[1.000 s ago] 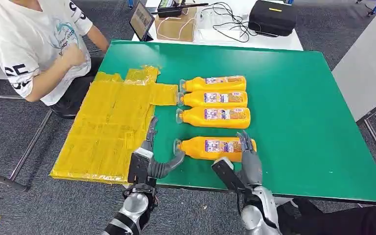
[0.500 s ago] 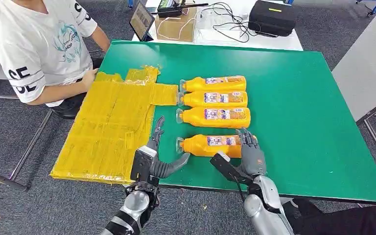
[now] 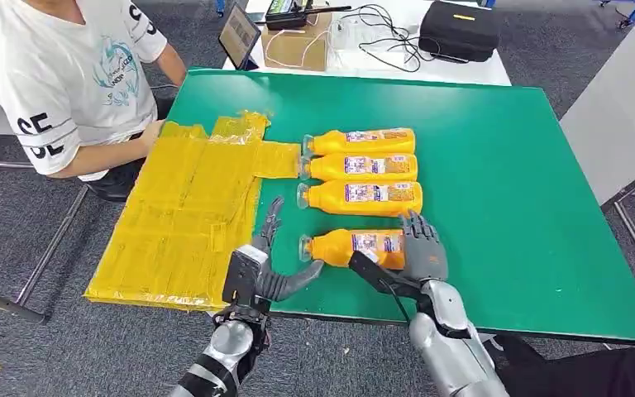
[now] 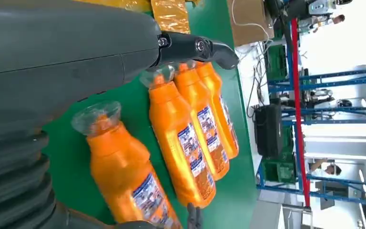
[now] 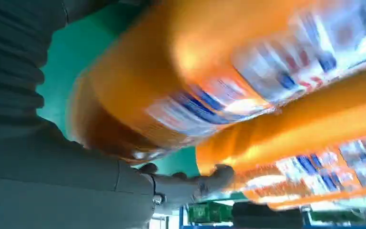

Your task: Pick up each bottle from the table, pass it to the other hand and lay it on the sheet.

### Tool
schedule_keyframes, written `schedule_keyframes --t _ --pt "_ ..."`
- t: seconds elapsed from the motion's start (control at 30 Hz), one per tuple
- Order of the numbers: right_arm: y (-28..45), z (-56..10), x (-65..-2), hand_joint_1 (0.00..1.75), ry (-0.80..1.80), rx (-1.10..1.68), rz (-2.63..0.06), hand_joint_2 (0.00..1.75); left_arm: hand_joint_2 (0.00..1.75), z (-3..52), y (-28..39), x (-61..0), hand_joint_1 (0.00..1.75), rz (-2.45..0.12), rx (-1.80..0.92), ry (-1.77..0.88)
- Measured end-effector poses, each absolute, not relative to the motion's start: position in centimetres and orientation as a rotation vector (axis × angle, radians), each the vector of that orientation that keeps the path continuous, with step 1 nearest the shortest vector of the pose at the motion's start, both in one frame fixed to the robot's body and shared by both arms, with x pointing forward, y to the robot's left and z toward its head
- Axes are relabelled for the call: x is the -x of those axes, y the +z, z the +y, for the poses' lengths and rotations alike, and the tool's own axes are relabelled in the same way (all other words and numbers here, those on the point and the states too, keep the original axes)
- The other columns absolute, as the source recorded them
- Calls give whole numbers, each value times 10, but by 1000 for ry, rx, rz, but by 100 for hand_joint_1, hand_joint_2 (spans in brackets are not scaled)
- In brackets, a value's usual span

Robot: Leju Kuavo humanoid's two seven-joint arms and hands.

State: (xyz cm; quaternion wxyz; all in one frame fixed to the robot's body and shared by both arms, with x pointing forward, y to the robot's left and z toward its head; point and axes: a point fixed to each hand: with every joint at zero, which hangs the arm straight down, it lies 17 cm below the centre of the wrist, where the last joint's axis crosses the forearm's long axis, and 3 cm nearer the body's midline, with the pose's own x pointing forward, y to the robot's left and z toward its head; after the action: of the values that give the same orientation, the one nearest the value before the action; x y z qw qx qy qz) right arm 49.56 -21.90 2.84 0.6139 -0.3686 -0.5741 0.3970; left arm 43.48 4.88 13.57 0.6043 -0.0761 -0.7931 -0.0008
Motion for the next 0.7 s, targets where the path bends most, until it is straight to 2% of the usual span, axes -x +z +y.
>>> schedule_keyframes --t 0.2,0.27,0.47,0.7 --pt "10 -228 -506 0 1050 847 -1194 175 175 45 137 -435 0 -1833 198 -13" --pt "7 -230 -507 175 1075 847 -1176 175 175 45 138 -436 0 -1834 199 -14" --pt "-2 -232 -511 175 1151 827 -1128 175 175 44 139 -436 0 -1836 208 -19" --pt "5 -219 -514 175 1070 666 -1227 175 175 53 138 -441 0 -1845 173 6"
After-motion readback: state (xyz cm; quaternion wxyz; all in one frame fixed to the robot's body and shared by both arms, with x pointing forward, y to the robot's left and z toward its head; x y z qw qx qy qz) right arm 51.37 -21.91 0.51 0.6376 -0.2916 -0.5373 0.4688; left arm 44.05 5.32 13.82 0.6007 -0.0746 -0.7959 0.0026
